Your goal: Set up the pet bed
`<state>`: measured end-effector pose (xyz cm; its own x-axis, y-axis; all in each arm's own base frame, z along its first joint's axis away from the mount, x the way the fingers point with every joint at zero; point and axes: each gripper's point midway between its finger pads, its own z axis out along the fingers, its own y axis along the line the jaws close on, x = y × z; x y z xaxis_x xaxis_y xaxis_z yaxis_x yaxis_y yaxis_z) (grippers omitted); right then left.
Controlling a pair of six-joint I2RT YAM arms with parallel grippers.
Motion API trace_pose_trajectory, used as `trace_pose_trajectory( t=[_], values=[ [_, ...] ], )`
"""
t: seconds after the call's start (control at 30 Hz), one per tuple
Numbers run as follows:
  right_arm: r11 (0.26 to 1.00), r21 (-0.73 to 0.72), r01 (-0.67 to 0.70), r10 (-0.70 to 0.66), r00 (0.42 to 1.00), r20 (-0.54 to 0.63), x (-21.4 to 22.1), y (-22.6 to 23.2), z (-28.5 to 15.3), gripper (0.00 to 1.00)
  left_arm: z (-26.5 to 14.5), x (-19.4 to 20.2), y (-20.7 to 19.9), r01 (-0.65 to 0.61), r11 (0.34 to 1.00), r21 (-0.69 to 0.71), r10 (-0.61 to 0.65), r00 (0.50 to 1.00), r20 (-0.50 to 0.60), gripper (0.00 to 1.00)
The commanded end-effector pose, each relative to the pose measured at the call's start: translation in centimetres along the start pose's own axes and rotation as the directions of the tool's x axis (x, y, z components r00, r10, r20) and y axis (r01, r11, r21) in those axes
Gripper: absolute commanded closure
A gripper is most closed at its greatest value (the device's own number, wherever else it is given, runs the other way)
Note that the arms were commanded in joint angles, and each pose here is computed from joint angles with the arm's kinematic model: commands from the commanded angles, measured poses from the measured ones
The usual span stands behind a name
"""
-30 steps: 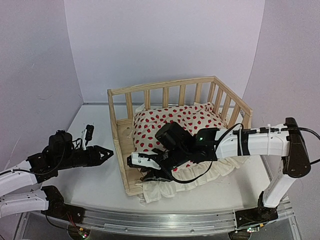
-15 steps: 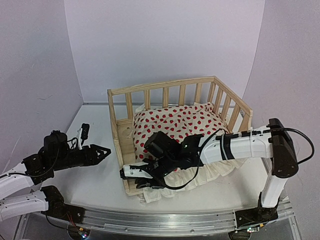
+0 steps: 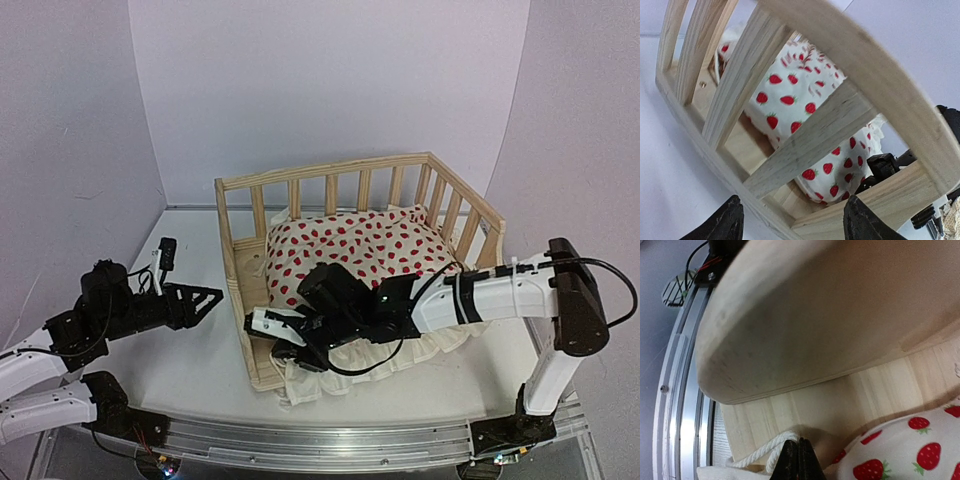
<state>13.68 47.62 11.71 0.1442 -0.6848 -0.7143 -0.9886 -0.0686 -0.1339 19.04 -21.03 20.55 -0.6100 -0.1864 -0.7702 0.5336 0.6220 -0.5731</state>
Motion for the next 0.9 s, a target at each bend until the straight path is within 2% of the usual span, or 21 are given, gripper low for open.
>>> trace_pose_trajectory(
  t=[0.0,0.07,0.17,0.3,0.4,0.47,0.53,0.67,0.8,0.87],
  values=[
    [0.967,0.178,-0.183,0.140,0.963,0.231,-5.1,-3.7,-4.1,1.00,-0.8,-4.7,-3.4,-0.216,0.970,0.112,0.181,0.949,0.258,0.32],
    [0.948,0.213,-0.235,0.166,0.941,0.296,-5.7,-4.5,-4.7,1.00,-0.3,-4.7,-3.3,-0.260,0.959,0.114,0.219,0.934,0.283,0.36],
    [0.906,0.288,-0.311,0.202,0.915,0.350,-6.0,-6.3,-5.1,1.00,0.5,-3.9,-3.9,-0.340,0.927,0.159,0.285,0.913,0.292,0.53],
    [0.881,0.321,-0.348,0.204,0.891,0.407,-6.7,-7.6,-4.7,1.00,1.9,-2.8,-3.3,-0.385,0.910,0.155,0.340,0.906,0.254,0.59],
    [0.868,0.336,-0.367,0.198,0.874,0.443,-7.0,-8.2,-4.4,1.00,2.4,-1.4,-3.4,-0.449,0.874,0.185,0.406,0.884,0.231,0.64],
    [0.849,0.352,-0.394,0.204,0.859,0.470,-6.9,-8.7,-4.4,1.00,2.3,-0.1,-3.8,-0.515,0.827,0.226,0.468,0.853,0.233,0.66],
    [0.861,0.337,-0.380,0.189,0.855,0.482,-7.5,-8.6,-3.9,1.00,2.2,1.0,-4.1,-0.570,0.778,0.262,0.521,0.820,0.237,0.65],
    [0.880,0.312,-0.359,0.165,0.845,0.509,-8.3,-8.4,-3.0,1.00,3.0,1.8,-4.2,-0.620,0.731,0.286,0.578,0.785,0.225,0.68],
    [0.915,0.277,-0.292,0.104,0.837,0.538,-9.2,-7.5,-2.3,1.00,4.3,2.0,-3.9,-0.610,0.735,0.297,0.579,0.792,0.192,0.70],
    [0.925,0.263,-0.273,0.088,0.829,0.552,-9.3,-7.2,-2.0,1.00,4.6,2.1,-3.8,-0.603,0.740,0.297,0.574,0.797,0.189,0.68]
  ],
)
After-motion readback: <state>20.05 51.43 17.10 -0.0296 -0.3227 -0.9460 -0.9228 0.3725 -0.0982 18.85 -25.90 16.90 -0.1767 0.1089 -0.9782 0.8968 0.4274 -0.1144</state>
